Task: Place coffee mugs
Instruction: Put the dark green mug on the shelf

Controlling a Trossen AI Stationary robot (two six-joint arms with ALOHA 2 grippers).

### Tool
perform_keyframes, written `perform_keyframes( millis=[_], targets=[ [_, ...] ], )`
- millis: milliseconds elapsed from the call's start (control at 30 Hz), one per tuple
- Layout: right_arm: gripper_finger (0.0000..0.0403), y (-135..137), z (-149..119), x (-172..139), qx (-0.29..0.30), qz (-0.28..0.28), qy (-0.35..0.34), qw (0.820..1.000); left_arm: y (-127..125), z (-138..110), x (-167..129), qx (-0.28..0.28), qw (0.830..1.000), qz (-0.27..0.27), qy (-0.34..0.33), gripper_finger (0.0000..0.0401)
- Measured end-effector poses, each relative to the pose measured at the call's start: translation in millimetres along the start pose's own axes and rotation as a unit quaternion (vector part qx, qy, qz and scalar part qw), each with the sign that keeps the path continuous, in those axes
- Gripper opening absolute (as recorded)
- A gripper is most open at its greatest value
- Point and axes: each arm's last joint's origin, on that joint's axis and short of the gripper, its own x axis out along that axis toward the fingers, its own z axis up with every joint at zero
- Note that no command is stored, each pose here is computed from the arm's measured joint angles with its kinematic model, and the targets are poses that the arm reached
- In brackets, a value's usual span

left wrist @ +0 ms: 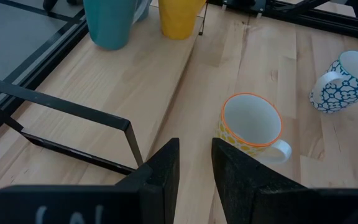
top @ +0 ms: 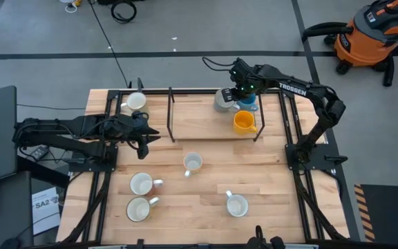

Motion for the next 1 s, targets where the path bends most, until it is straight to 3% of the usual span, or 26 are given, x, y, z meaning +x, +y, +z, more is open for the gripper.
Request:
perform_keyframes(
  millis=[433, 1000],
  targets=[
    [0.0140, 0.0, 0.2, -0.2, 0.000, 0.000, 0.000, 1.000, 0.0, 0.0, 0.0, 0.000, 1.000, 0.000, 0.000, 0.0100],
    [0.0141, -0.7, 0.6, -0.4, 0.001, 0.001, 0.001, 1.000, 0.1, 0.0, 0.0, 0.000, 1.000, 0.000, 0.000, 0.0100]
  ],
)
